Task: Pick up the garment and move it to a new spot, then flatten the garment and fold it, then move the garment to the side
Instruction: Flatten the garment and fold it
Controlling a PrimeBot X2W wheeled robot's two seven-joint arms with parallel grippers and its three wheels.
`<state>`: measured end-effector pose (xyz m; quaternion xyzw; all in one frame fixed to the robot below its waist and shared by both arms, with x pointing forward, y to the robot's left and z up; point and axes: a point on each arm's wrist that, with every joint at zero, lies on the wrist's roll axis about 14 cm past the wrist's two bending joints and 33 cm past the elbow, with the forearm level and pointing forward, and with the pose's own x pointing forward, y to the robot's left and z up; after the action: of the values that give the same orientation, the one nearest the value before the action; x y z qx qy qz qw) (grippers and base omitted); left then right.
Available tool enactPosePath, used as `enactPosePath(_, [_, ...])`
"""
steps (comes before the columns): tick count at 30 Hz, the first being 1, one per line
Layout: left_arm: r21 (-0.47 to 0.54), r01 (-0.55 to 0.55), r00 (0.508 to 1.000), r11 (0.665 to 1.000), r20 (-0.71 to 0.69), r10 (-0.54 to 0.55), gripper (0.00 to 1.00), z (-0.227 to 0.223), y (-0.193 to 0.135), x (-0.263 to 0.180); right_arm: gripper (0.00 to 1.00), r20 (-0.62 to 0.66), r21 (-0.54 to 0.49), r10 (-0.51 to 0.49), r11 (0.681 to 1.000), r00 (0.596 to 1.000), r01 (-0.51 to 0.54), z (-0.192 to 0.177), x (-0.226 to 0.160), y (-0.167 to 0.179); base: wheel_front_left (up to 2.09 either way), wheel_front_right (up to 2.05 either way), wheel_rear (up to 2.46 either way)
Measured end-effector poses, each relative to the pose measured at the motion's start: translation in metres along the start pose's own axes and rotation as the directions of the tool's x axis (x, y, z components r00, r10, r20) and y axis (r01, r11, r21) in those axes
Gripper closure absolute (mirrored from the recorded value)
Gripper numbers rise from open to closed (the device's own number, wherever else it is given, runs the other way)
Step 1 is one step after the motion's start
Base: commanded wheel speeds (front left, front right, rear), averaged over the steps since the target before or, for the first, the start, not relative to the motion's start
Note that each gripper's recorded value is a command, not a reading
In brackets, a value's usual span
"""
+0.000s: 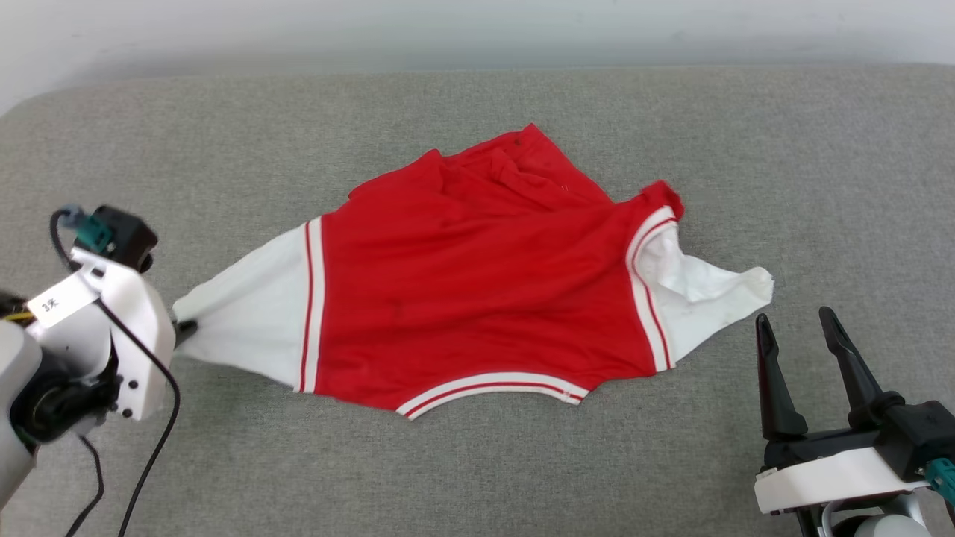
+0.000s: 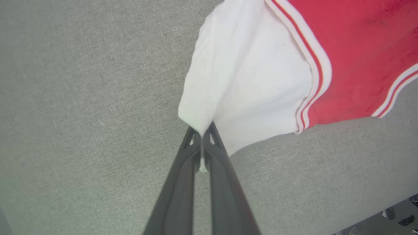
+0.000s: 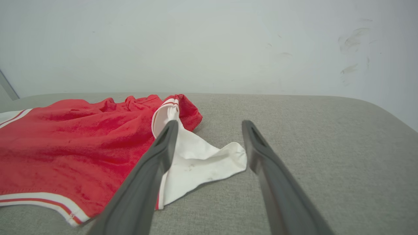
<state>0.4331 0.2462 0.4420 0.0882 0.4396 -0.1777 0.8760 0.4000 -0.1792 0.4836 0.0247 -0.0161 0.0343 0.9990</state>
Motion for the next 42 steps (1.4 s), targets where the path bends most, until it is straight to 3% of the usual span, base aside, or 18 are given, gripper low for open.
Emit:
enactPosePath(14, [-0.140,-0.060,0.987,0.988,-0.154,0.038,1.00,-0.067,0.011,0.045,0.00,-0.027,-0.022,-0.056,0.998,0.998,0.056,-0.007,-0.008,-0.019,0.00,0.00,0.00])
enactPosePath(15, [-0.140,-0.062,0.987,0.988,-0.152,0.040,0.95,-0.069,0.011,0.046,0.00,-0.025,-0.025,-0.057,0.998,0.998,0.057,-0.006,-0.009,-0.020,0.00,0.00,0.00])
enactPosePath(16, [-0.144,-0.065,0.989,0.987,-0.139,0.045,0.53,-0.068,0.011,0.046,0.00,-0.020,-0.027,-0.059,0.998,0.998,0.059,-0.004,-0.009,-0.020,0.00,0.00,0.00])
enactPosePath(17, [-0.147,-0.068,0.992,0.987,-0.119,0.051,0.00,-0.066,0.011,0.046,0.00,-0.015,-0.028,-0.060,0.998,0.998,0.060,-0.002,-0.010,-0.021,0.00,0.00,0.00])
enactPosePath(21, [-0.119,-0.078,0.996,0.990,0.025,0.081,0.00,-0.048,0.009,0.040,0.00,0.025,-0.045,-0.059,0.997,0.998,0.060,0.012,-0.012,-0.021,0.00,0.00,0.00])
enactPosePath(25, [-0.113,-0.117,0.955,0.987,0.259,0.143,0.00,-0.017,0.008,0.023,0.00,0.094,-0.089,-0.057,0.994,0.994,0.065,0.036,-0.012,-0.023,0.00,0.00,0.00])
enactPosePath(31, [-0.163,-0.208,0.792,0.965,0.550,0.264,0.00,0.014,0.009,-0.019,0.00,0.256,-0.180,-0.012,0.982,0.967,0.060,0.094,-0.004,-0.019,0.00,0.00,0.00])
enactPosePath(38, [-0.289,-0.296,0.650,0.910,0.638,0.414,0.00,0.012,0.007,-0.057,0.00,0.397,-0.309,0.137,0.951,0.908,-0.008,0.155,0.015,-0.003,0.00,0.00,0.00])
enactPosePath(42, [-0.319,-0.330,0.549,0.888,0.700,0.456,0.00,0.023,-0.001,-0.082,0.00,0.375,-0.386,0.264,0.916,0.889,-0.109,0.161,0.025,0.017,0.00,0.00,0.00])
